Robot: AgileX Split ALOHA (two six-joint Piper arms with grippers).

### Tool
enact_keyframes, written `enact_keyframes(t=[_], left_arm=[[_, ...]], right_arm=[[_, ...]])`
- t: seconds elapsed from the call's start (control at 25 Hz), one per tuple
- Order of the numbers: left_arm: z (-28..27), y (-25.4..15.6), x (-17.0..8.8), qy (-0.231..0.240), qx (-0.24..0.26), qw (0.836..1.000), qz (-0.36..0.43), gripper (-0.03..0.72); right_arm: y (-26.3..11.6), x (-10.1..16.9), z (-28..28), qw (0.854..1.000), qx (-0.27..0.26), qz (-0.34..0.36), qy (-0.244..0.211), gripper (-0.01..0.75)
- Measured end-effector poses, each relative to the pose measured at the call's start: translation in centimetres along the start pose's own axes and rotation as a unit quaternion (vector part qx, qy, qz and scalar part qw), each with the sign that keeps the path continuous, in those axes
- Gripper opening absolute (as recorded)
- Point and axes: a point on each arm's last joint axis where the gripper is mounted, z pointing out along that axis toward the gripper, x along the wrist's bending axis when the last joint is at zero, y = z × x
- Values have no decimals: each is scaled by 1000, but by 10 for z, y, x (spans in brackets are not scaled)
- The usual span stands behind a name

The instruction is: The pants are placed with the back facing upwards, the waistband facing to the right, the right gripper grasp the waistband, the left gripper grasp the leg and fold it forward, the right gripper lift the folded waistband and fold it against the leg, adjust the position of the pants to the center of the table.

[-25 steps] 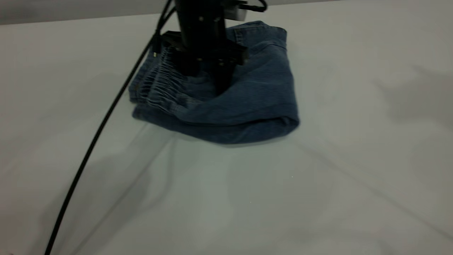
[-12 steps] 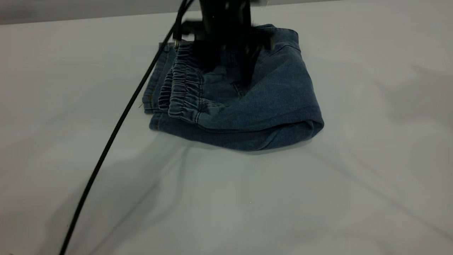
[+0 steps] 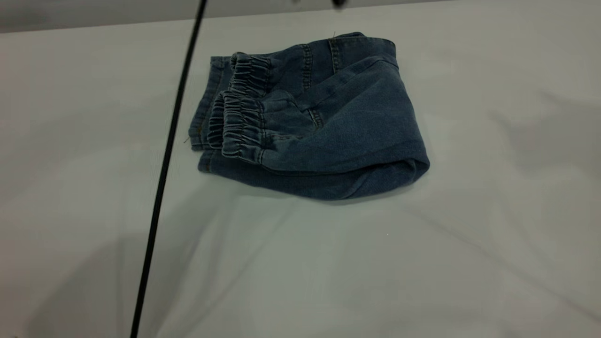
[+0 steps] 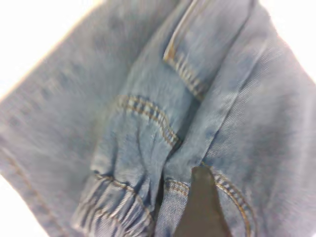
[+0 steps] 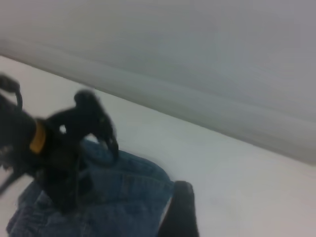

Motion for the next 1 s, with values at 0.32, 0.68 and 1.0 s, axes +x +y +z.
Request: enact_keyframes(t=[0.32,0.68,1.0], left_arm=[[-130,-1,2,67,-121,990,16,497],[-241,-55,-8,75,-194,978,17,497],[-301,-151,-18,74,-215,974,16,497]], right_arm=[[-4,26,-60,999,-25,-22,14,573],[-24,74,-157,993,-100,-47,45,573],[-82,113,-228,981,-175,-71,37,573]])
